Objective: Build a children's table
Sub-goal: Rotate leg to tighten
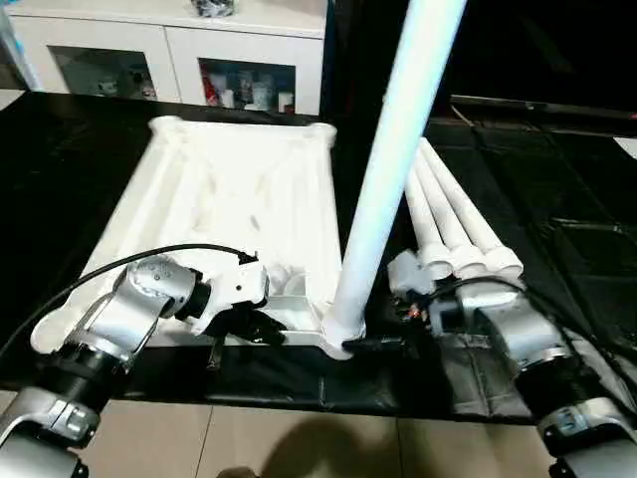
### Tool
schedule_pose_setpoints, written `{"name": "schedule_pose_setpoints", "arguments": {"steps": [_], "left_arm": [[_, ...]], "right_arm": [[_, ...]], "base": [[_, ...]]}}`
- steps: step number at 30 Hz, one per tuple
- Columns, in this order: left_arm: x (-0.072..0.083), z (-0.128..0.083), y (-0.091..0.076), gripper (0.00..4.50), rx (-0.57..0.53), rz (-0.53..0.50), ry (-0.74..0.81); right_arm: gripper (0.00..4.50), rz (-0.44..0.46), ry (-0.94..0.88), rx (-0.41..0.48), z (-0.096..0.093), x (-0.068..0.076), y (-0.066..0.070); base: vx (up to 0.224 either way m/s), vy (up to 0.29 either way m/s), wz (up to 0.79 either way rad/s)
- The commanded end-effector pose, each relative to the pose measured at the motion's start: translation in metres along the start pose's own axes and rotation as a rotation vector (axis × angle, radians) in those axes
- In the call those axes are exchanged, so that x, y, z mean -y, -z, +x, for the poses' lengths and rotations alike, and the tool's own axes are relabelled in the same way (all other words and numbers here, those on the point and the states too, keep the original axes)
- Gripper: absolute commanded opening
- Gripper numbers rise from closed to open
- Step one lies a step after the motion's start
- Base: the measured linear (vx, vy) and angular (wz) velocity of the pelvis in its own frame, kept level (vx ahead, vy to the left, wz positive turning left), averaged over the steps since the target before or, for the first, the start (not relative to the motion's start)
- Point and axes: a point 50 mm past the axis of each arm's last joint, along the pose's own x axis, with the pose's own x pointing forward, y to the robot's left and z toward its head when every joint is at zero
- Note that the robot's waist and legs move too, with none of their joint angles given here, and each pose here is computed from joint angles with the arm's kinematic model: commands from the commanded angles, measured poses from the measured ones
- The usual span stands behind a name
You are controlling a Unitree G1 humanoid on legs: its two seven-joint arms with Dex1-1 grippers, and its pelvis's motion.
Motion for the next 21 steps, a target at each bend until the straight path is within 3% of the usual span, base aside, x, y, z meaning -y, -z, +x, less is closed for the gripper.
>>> {"name": "schedule_pose_setpoints", "arguments": {"steps": [1, 2, 10, 17, 21], "left_arm": [[0.0053, 0.0104, 0.0021, 0.0, -0.052, 0.024, 0.094], [0.0052, 0.0104, 0.0022, 0.0, -0.052, 0.027, 0.098], [0.0042, 0.0106, 0.0029, 0.0, -0.054, 0.038, 0.111], [0.003, 0.0105, 0.0038, 0.0, -0.056, 0.041, 0.115], [0.0022, 0.0104, 0.0047, 0.0, -0.055, 0.04, 0.114]], "right_arm": [[4.48, -0.021, -0.022, 0.001, 0.0, 0.0038, -0.0067], [4.18, -0.021, -0.03, 0.002, 0.0007, 0.0035, -0.0068], [3.66, -0.015, -0.056, 0.016, 0.0055, 0.0028, -0.0073], [2.92, -0.001, -0.077, 0.019, 0.0072, 0.0018, -0.0054], [2.79, 0.0, -0.082, 0.024, 0.0078, 0.0014, -0.0051]], "base": [[0.0, 0.0, 0.0], [0.0, 0.0, 0.0], [0.0, 0.0, 0.0], [0.0, 0.0, 0.0], [0.0, 0.0, 0.0]]}}
